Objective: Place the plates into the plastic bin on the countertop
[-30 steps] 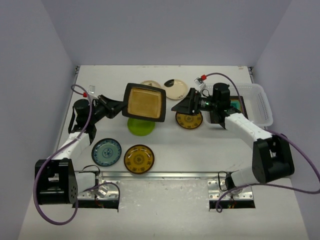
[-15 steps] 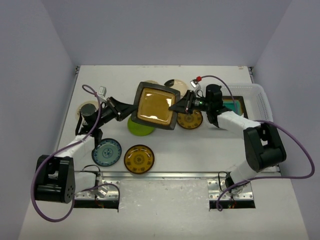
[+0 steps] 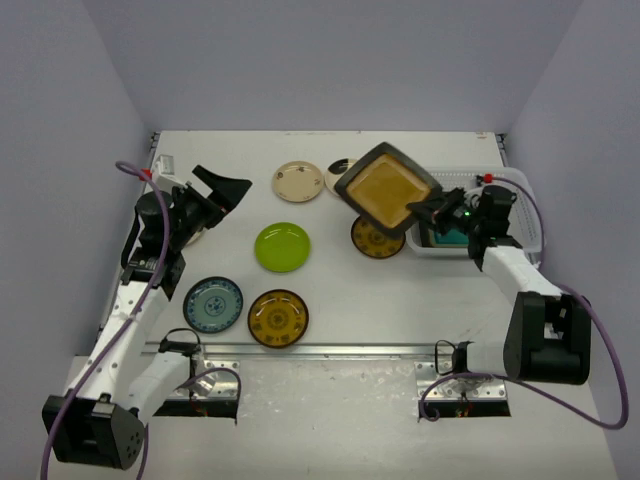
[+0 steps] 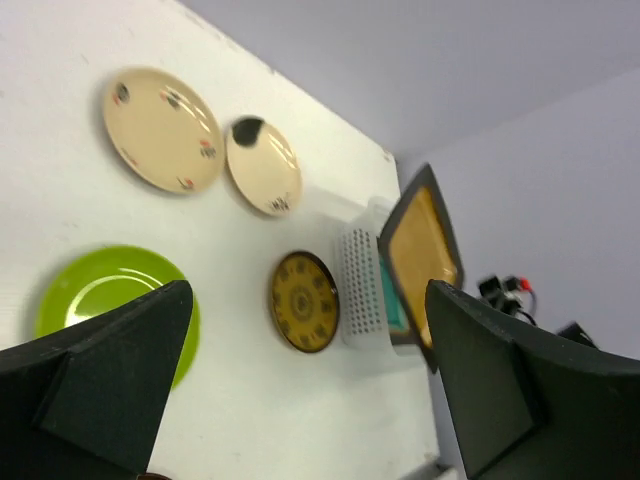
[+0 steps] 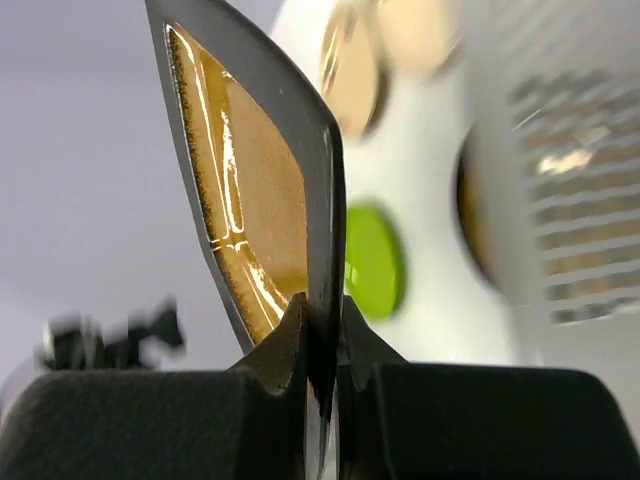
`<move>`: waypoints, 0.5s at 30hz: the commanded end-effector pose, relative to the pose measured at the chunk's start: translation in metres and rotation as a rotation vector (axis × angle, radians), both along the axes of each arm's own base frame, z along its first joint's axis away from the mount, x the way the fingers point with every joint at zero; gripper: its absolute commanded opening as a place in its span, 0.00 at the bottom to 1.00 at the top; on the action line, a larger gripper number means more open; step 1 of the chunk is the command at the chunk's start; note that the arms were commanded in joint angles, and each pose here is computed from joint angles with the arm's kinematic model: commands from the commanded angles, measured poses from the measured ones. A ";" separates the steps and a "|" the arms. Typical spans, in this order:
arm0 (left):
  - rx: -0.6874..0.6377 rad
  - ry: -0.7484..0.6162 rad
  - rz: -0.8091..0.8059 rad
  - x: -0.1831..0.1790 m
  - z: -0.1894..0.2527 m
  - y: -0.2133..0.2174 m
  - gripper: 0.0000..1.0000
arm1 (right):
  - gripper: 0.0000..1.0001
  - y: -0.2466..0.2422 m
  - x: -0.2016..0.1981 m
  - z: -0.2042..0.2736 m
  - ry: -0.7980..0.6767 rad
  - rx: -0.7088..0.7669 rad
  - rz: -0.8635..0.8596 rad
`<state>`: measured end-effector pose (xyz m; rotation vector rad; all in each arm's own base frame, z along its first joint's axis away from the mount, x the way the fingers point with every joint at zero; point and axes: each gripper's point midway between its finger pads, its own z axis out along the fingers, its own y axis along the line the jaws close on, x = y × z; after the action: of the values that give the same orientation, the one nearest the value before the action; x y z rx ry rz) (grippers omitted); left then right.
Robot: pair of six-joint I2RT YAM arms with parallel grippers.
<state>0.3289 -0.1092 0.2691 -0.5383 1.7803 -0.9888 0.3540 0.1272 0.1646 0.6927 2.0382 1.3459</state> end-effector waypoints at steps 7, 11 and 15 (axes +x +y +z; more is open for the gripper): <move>0.385 0.059 0.140 -0.045 -0.025 0.052 1.00 | 0.00 -0.181 0.011 -0.015 0.271 -0.081 -0.883; 0.461 0.100 0.141 -0.049 -0.046 0.060 1.00 | 0.00 -0.209 0.018 -0.017 0.335 -0.114 -1.014; 0.460 0.123 0.106 -0.051 -0.057 0.055 1.00 | 0.00 -0.217 0.024 -0.026 0.375 -0.132 -1.032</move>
<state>0.2815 -0.0546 0.2185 -0.4615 1.9614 -0.4901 0.3376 -0.0639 0.0824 1.7660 1.7571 0.4524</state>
